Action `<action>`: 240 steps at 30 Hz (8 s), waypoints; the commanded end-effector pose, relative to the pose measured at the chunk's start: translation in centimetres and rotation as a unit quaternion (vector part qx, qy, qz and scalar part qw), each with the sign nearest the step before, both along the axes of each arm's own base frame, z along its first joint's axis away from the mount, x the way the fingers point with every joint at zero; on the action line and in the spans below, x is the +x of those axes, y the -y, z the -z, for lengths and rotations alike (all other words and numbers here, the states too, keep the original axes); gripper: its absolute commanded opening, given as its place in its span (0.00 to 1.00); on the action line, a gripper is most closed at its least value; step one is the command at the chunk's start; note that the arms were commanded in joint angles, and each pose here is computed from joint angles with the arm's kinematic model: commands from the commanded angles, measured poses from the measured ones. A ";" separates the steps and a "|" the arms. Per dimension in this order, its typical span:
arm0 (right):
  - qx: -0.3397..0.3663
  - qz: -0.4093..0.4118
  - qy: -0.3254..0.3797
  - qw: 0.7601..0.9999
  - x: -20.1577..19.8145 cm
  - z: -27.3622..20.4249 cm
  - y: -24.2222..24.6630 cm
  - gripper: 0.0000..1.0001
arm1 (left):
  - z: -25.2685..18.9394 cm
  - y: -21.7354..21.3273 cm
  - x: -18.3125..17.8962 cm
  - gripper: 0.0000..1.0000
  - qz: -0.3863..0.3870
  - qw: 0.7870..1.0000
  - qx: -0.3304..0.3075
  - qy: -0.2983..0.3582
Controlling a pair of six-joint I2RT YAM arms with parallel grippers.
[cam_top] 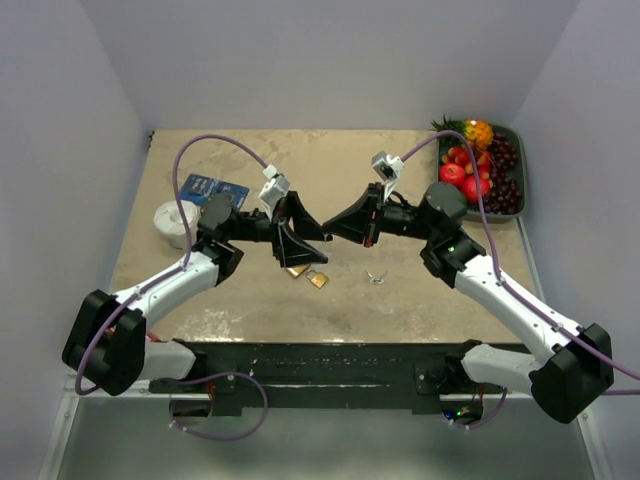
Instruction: Unlock with the key
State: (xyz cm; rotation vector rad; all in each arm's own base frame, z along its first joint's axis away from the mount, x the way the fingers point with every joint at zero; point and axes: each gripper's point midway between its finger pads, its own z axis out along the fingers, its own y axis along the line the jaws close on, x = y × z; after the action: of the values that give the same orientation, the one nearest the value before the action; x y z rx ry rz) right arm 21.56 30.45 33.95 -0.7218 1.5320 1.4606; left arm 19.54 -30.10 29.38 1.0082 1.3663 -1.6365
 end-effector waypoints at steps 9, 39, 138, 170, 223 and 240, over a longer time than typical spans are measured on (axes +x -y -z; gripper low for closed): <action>0.010 0.001 0.024 1.000 -0.1 -1.1 -0.1 0.00 | -1.6 -0.2 -1.9 0.44 0.036 0.998 -0.041 0.031; -0.001 0.033 0.038 0.999 0.0 -1.4 0.7 0.00 | 0.4 0.6 -0.3 0.73 0.031 0.999 -0.020 -0.013; 0.055 -0.075 0.035 0.995 -4.9 -5.0 0.7 0.00 | -6.9 0.8 -5.3 0.50 0.072 0.983 -0.160 0.060; 0.035 -0.039 0.030 0.998 -3.7 -4.2 0.9 0.00 | -6.2 0.3 -6.8 0.01 0.086 0.984 -0.147 0.060; -0.182 -0.029 -0.037 0.982 -3.6 10.2 -1.4 0.31 | 9.1 -0.7 -4.0 0.00 0.026 0.966 0.258 -0.002; -0.185 -0.028 -0.041 0.982 -4.0 10.8 -1.1 0.23 | 8.9 -0.6 -4.0 0.00 0.028 0.967 0.254 0.003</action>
State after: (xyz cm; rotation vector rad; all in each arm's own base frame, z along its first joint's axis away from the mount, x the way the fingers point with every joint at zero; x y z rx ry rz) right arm 17.37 31.32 21.96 -0.9406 1.9499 1.2729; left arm 15.77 -29.14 18.87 1.3145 1.9001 -1.3294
